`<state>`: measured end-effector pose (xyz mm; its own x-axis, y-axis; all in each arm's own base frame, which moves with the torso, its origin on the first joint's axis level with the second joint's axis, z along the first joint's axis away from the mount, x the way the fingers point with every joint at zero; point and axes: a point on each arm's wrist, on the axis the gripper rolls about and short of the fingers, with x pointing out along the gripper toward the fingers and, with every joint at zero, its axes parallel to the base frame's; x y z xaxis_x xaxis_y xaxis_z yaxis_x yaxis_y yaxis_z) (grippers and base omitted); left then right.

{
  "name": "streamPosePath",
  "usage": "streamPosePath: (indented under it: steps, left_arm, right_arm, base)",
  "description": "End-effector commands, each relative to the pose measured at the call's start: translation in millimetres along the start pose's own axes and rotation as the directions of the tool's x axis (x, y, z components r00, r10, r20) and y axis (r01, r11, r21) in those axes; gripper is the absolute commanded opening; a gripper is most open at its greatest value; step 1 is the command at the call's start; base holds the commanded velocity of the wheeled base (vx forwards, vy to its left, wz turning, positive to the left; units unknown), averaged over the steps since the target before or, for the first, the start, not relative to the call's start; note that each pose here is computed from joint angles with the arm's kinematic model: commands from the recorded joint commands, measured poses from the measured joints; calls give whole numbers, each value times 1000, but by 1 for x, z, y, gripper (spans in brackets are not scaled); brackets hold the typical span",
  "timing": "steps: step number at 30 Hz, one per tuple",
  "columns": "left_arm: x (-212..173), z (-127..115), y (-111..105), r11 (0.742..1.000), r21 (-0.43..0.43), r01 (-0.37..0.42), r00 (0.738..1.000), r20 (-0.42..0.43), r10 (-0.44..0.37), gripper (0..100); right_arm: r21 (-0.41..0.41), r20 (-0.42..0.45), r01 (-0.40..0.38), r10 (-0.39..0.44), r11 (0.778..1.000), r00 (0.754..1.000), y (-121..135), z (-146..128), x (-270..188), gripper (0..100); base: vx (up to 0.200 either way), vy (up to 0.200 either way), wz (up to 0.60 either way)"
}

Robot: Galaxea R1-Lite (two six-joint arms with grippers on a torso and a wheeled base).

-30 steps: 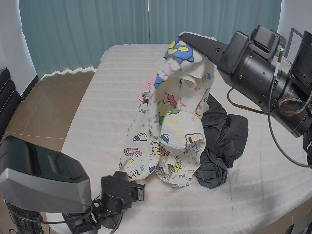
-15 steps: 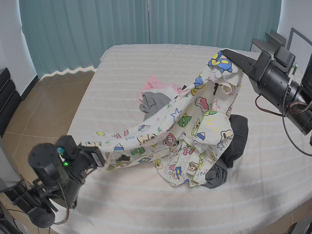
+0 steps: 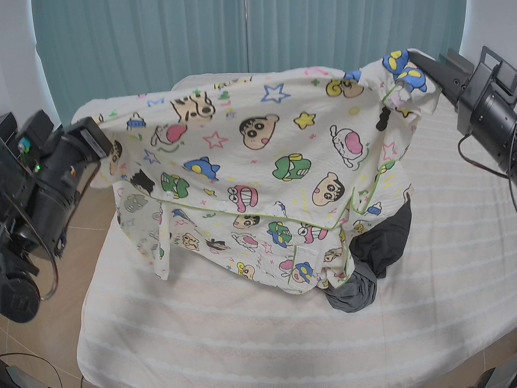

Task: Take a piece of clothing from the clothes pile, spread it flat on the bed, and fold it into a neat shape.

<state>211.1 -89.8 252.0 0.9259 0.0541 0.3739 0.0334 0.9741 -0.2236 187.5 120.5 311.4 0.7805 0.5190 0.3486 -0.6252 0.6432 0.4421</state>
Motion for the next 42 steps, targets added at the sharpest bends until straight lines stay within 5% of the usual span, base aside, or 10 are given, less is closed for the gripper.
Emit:
streamPosePath:
  steps: [1,5,19,34,42]
  left_arm:
    - [3,73,-3,998,-56,22,984,178,-12,0]
    - [-13,85,1,999,-33,33,989,144,-28,0]
    - [-46,47,11,997,29,69,997,-34,-68,0]
    - [-47,39,12,997,43,70,996,-64,-67,0]
    - [-54,30,16,996,48,69,993,-95,-64,0]
  right_arm:
    - [-31,115,-73,76,997,990,23,43,-9,0]
    - [-25,105,-99,101,995,989,27,43,-18,0]
    - [-1,-2,-85,85,996,996,17,16,-42,0]
    - [5,-44,-105,105,994,994,13,7,-55,0]
    - [21,-31,-109,110,994,993,15,11,-56,0]
  base:
    - [0,0,0]
    - [0,0,0]
    - [-14,0,0]
    - [-200,0,0]
    - [0,0,0]
